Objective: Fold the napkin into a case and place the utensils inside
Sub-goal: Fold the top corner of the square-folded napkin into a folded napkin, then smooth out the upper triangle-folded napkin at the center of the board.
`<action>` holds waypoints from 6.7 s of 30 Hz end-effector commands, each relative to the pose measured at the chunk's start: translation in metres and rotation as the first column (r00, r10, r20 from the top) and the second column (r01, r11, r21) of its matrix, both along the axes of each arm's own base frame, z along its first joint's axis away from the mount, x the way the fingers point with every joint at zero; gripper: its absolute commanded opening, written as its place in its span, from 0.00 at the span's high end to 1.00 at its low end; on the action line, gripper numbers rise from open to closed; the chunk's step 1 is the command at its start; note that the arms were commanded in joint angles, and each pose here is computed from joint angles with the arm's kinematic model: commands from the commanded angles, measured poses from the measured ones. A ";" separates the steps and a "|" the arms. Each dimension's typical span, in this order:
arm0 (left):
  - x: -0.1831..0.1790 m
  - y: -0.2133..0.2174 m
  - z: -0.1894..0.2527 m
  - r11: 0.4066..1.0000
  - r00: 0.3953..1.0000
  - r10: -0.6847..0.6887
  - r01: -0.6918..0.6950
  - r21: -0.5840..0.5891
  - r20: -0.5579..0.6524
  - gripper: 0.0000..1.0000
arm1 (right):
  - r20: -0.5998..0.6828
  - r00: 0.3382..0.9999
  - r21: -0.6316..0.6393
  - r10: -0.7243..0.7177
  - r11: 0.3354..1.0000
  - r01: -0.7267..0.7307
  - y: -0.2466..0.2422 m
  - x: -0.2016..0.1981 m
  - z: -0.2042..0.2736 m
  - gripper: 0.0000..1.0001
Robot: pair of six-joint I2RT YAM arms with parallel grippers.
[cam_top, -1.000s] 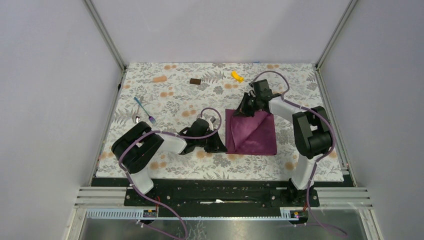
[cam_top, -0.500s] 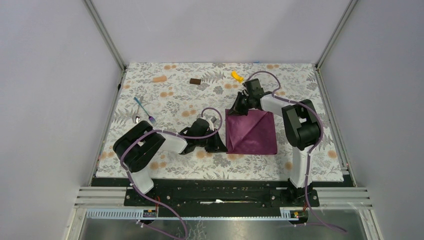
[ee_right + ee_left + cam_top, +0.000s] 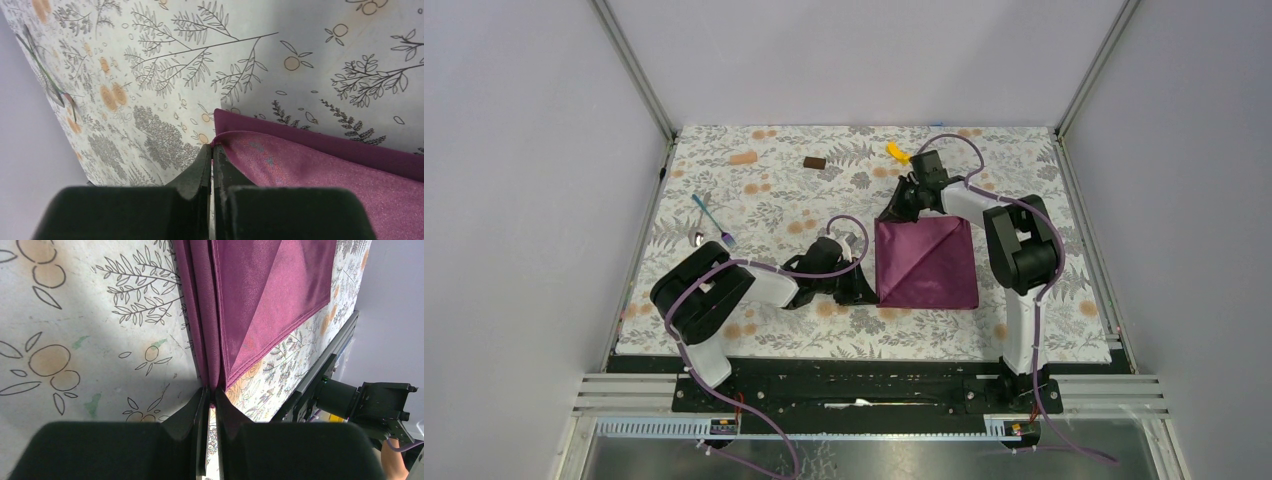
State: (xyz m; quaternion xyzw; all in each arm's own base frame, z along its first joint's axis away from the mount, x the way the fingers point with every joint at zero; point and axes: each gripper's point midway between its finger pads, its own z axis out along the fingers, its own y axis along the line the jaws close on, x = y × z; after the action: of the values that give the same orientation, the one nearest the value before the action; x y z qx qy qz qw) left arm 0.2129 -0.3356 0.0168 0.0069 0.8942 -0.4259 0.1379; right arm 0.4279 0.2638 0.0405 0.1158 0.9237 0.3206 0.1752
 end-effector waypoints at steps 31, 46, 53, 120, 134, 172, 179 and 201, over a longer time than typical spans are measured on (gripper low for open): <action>-0.024 0.034 -0.018 0.993 0.999 0.016 -0.012 0.121 -0.035 0.57 | 0.018 1.000 -0.047 0.012 0.999 -0.011 0.004 0.021 0.000 0.92; 0.014 -0.017 0.091 0.993 0.988 -0.069 0.081 -0.081 0.137 0.72 | 0.119 0.990 -0.045 0.071 0.997 -0.066 -0.042 -0.003 0.081 0.43; 0.043 -0.038 0.063 0.990 0.993 -0.079 0.088 -0.113 0.083 0.84 | 0.084 0.996 0.158 0.025 0.987 -0.039 -0.108 -0.006 0.063 0.53; 0.043 -0.025 0.082 0.988 0.996 -0.047 0.058 -0.146 0.077 0.59 | 0.135 0.991 -0.019 0.016 1.000 -0.014 -0.133 -0.015 0.071 0.59; 0.067 -0.015 0.102 0.995 0.988 -0.011 0.026 -0.101 0.151 0.56 | 0.069 0.991 -0.132 -0.118 0.983 0.126 -0.193 -0.007 0.010 0.68; 0.024 -0.028 0.025 0.985 0.993 -0.117 0.119 -0.122 0.025 0.94 | -0.003 0.994 0.288 0.109 0.952 -0.103 -0.076 -0.082 0.012 0.71; 0.003 -0.016 0.014 0.979 0.994 -0.105 0.102 -0.176 -0.009 0.95 | -0.049 0.995 0.277 0.087 0.958 -0.070 -0.082 -0.078 -0.017 0.73; -0.003 -0.006 0.115 0.968 0.975 -0.113 0.151 -0.199 0.190 0.55 | -0.098 0.995 -0.123 0.003 0.992 -0.015 -0.129 -0.143 0.016 0.48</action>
State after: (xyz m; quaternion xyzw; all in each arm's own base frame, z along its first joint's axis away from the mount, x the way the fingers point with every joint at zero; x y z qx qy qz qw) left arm 0.2040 -0.3460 0.1016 0.0688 0.8288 -0.5360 0.1449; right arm 0.3303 0.1536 0.0690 0.0944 0.9253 0.3286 0.1641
